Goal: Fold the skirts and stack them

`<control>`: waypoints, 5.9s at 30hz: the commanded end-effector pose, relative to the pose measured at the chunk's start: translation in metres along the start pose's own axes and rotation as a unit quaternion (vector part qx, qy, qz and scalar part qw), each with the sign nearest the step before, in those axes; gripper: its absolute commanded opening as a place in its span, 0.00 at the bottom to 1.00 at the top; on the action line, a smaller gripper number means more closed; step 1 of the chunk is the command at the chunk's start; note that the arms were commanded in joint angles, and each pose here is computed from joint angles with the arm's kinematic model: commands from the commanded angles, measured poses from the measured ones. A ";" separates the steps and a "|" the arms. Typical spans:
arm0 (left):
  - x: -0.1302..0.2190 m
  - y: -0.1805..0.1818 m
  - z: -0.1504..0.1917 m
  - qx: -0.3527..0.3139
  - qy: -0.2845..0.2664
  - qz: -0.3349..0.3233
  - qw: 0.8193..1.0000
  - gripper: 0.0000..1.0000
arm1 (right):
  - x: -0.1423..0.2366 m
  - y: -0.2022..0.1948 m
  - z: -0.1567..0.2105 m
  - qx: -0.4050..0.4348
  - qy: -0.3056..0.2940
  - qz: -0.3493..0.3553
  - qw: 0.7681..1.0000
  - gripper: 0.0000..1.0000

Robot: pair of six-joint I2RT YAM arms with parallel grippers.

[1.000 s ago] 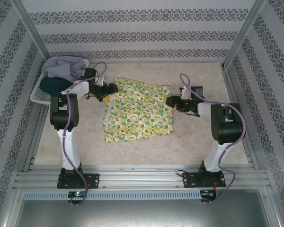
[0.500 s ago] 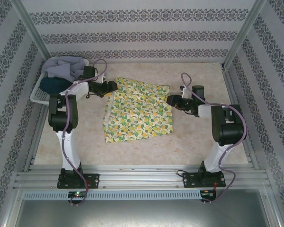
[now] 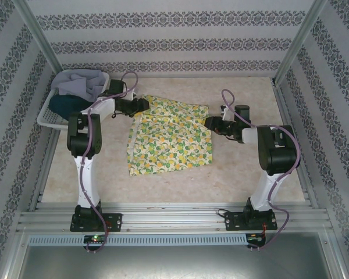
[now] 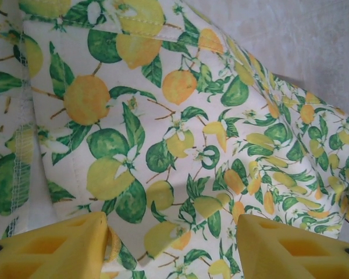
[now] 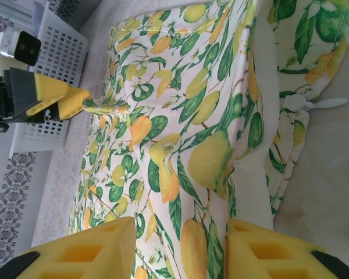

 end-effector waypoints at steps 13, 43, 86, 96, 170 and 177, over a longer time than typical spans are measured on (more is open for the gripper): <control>-0.004 0.006 0.019 -0.018 0.043 -0.055 0.997 0.51 | -0.008 0.007 0.000 0.018 0.005 -0.011 1.000 0.41; 0.298 -0.200 -0.058 -0.109 -0.263 0.031 0.958 0.00 | 0.210 0.267 0.013 0.332 -0.207 -0.117 0.913 0.00; 0.176 -0.101 -0.123 -0.010 -0.160 0.069 0.985 0.00 | 0.108 0.205 -0.037 0.258 -0.124 -0.022 0.958 0.01; 0.227 -0.153 -0.066 -0.023 -0.178 0.082 0.980 0.00 | 0.151 0.196 0.039 0.256 -0.104 -0.018 0.961 0.02; -0.001 0.065 -0.102 0.038 -0.097 -0.033 0.994 0.00 | -0.042 0.070 -0.117 0.203 -0.069 0.089 0.973 0.09; 0.012 0.057 -0.112 0.030 -0.109 -0.038 0.993 0.48 | -0.033 0.052 -0.138 0.181 -0.115 0.164 0.963 0.43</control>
Point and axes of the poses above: each hand's point on the last joint's axis, 136 mm out from that joint toward the fingers, its own x axis back along the fingers, its own y axis along the line the jaws close on, z = x × y, the point moved 2 cm from there along x, back along the fingers, and after that the axes turned 14 degrees about -x, right-handed, at the moved point
